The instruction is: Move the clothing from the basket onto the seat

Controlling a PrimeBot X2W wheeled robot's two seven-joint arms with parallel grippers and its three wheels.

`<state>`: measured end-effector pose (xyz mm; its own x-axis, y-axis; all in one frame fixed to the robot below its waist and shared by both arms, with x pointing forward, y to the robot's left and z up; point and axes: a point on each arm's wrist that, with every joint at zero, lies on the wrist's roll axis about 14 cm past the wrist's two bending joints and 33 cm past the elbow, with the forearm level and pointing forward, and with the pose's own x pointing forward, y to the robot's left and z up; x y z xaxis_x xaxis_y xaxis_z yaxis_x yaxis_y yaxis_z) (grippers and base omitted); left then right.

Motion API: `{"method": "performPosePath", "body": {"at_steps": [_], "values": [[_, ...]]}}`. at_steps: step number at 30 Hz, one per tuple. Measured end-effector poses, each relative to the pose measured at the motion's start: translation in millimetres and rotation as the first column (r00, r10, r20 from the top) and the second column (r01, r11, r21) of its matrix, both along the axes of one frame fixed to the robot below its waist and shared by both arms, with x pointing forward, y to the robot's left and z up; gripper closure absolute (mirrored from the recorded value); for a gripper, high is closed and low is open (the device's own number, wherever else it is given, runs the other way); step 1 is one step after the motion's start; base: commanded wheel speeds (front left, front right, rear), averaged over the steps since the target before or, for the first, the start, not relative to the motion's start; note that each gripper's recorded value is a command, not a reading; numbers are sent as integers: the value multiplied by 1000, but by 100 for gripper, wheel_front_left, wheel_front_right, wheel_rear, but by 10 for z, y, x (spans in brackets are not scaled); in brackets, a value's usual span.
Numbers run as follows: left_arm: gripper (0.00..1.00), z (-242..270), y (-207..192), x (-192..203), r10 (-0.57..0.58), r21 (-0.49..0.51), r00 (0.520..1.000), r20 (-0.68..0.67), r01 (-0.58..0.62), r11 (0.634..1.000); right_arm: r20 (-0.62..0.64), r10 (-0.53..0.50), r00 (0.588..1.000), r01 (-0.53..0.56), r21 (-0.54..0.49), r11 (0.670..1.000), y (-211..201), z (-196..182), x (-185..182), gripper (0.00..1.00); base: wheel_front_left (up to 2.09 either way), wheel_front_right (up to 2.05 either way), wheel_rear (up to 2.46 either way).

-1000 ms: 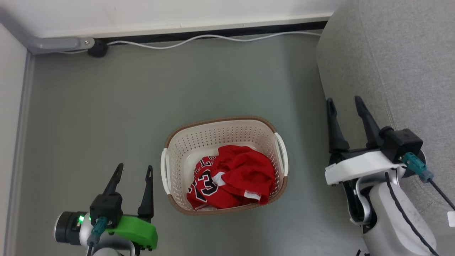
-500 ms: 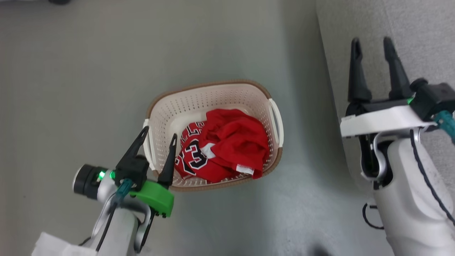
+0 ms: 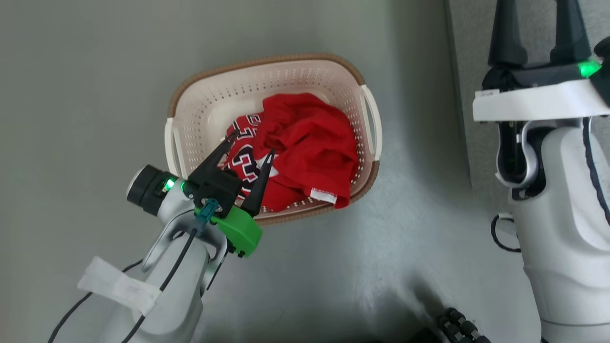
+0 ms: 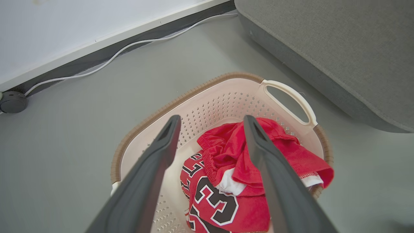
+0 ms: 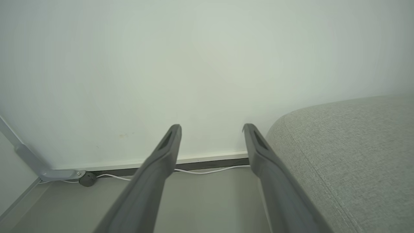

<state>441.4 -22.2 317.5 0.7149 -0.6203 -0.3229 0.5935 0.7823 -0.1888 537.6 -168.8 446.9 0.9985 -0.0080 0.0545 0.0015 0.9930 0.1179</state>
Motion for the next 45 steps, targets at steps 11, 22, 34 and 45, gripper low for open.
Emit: {"method": "performPosePath", "body": {"at_steps": [11,22,34,45], "values": [[0,-541,-323,-131,-146,0,985,-94,147,989,-15,-9,1000,9,-13,1000,-54,-360,302,0,0,0,0],[0,-979,-488,-420,-256,8,947,-196,263,965,-72,-12,997,10,-21,1000,-73,-744,380,0,0,0,0],[0,-1256,-544,-464,-316,40,917,-244,335,941,-87,-4,996,2,-30,1000,-86,-873,421,0,0,0,0],[88,-1446,-622,-515,-358,42,891,-280,384,922,-121,-20,992,13,-51,999,-168,-999,377,0,0,0,0]]}}
